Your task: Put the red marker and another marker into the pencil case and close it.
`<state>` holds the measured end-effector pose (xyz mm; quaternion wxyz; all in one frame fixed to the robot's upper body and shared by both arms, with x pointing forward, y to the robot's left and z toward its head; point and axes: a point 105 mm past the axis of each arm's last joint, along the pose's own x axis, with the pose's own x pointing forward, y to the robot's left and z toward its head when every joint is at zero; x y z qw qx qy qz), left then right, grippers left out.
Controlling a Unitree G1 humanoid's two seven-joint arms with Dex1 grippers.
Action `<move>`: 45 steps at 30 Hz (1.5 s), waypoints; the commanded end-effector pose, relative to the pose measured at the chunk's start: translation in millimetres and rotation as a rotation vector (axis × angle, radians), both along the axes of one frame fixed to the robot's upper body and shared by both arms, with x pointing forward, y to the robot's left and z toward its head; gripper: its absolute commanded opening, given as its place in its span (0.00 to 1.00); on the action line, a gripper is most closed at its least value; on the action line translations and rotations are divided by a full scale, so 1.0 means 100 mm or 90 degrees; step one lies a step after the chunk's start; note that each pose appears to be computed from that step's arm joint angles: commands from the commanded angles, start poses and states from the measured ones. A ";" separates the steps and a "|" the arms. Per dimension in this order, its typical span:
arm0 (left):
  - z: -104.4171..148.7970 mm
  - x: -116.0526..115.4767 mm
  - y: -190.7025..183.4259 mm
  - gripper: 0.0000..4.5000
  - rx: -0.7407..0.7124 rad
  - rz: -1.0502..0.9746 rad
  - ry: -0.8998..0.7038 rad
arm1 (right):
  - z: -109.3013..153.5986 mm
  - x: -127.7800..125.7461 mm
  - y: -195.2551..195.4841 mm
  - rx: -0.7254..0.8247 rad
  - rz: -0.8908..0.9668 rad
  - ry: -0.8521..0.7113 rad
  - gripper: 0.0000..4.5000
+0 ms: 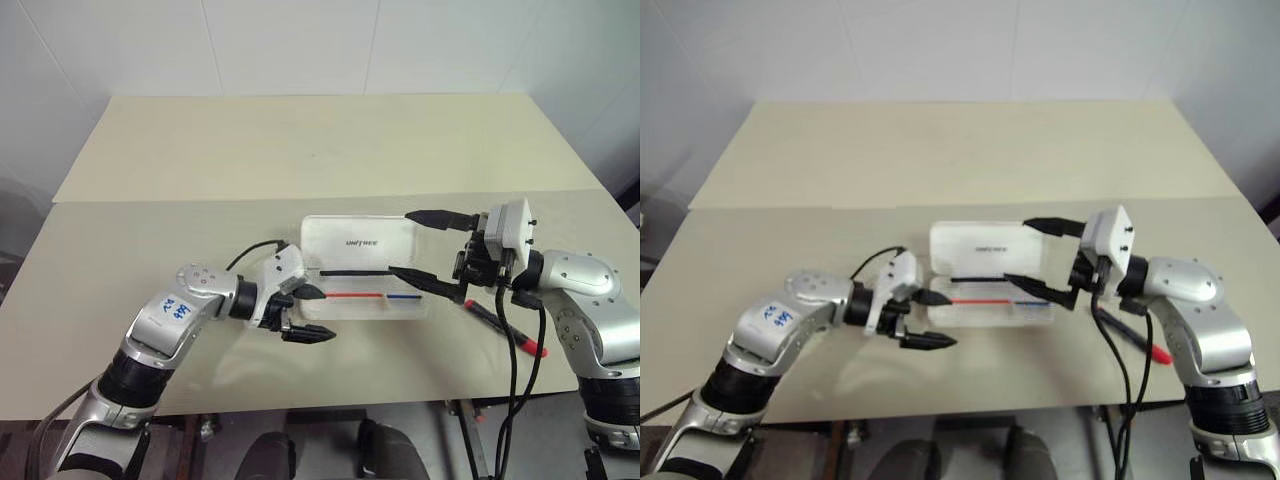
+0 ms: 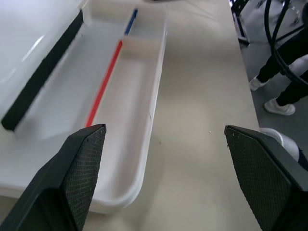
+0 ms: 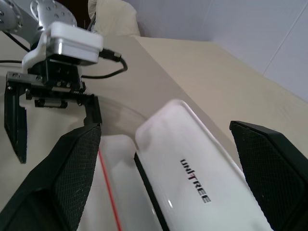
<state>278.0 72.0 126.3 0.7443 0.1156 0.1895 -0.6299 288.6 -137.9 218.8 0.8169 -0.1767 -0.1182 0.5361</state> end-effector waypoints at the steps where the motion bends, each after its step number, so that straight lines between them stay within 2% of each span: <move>1: -0.08 0.00 -0.03 0.94 -0.028 -0.009 0.004 | 0.12 -0.06 -0.02 -0.005 0.002 -0.025 1.00; 3: -0.15 0.01 -0.04 0.94 -0.028 -0.012 0.005 | 0.13 -0.08 -0.04 -0.008 -0.003 -0.024 1.00; 7: -0.15 0.00 -0.14 0.94 -0.064 -0.036 -0.003 | 0.13 -0.11 -0.08 -0.012 -0.017 -0.020 1.00; 16: 0.11 -0.02 -0.28 0.94 -0.167 -0.083 -0.088 | 0.06 -0.10 -0.25 0.004 -0.072 0.015 1.00; 23: 0.26 -0.12 -0.27 0.94 -0.225 -0.103 -0.120 | -0.17 -0.11 -0.61 -0.027 -0.142 0.069 1.00; 28: 0.39 -0.24 -0.15 0.94 -0.241 -0.112 -0.135 | -0.41 -0.19 -1.00 -0.104 -0.187 0.115 1.00; 29: 0.42 -0.27 -0.10 0.97 -0.241 -0.115 -0.135 | -0.46 -0.21 -1.09 -0.118 -0.197 0.126 1.00; 33: 0.59 -0.26 0.15 0.97 -0.230 -0.081 -0.189 | -0.62 -0.23 -1.41 -0.155 -0.237 0.168 1.00; 38: 0.71 -0.25 0.42 0.97 -0.210 -0.060 -0.207 | -0.82 -0.27 -1.73 -0.185 -0.279 0.216 1.00; 45: 0.79 -0.17 0.62 0.97 -0.189 -0.048 -0.258 | -1.05 -0.30 -1.84 -0.179 -0.301 0.257 1.00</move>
